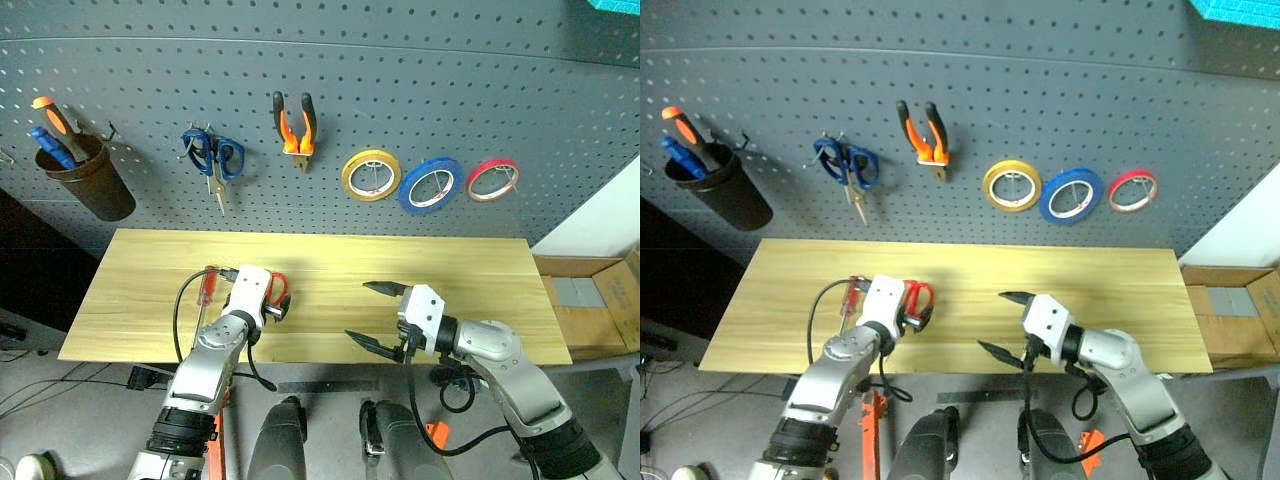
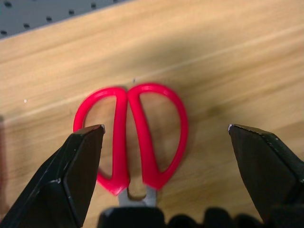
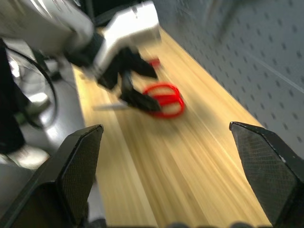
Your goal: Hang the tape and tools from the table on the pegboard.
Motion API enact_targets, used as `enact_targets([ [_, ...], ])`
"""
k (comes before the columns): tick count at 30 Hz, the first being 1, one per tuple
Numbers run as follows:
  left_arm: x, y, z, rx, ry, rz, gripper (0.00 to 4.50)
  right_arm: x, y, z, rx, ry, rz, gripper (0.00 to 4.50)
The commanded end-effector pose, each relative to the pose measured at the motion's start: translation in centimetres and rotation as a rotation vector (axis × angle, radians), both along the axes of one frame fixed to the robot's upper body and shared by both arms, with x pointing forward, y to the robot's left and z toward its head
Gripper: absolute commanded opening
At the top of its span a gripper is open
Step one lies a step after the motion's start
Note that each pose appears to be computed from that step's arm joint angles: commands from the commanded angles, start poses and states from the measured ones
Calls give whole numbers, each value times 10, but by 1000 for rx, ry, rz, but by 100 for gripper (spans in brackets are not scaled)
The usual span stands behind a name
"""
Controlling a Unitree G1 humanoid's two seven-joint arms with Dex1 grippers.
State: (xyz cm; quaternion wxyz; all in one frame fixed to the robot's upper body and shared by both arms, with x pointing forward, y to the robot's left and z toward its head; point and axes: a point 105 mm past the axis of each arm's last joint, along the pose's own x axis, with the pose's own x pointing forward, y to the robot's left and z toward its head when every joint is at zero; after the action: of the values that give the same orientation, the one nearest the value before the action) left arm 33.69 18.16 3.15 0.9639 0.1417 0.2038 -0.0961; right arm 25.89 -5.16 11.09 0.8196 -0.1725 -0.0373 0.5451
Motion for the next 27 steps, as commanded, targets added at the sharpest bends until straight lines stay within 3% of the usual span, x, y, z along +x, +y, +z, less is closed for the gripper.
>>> enact_targets([
  [1,-1,11,3,55,3,40,450,-12,7,10,18,-20,72,444],
  [7,-10,23,-1,17,66,122,450,-9,6,11,14,-26,69,444],
  [24,-25,29,-24,1,228,92,450,6,0,7,-25,-35,45,444],
  [27,-25,31,-23,9,223,94,391,6,-1,6,-27,-36,45,450],
])
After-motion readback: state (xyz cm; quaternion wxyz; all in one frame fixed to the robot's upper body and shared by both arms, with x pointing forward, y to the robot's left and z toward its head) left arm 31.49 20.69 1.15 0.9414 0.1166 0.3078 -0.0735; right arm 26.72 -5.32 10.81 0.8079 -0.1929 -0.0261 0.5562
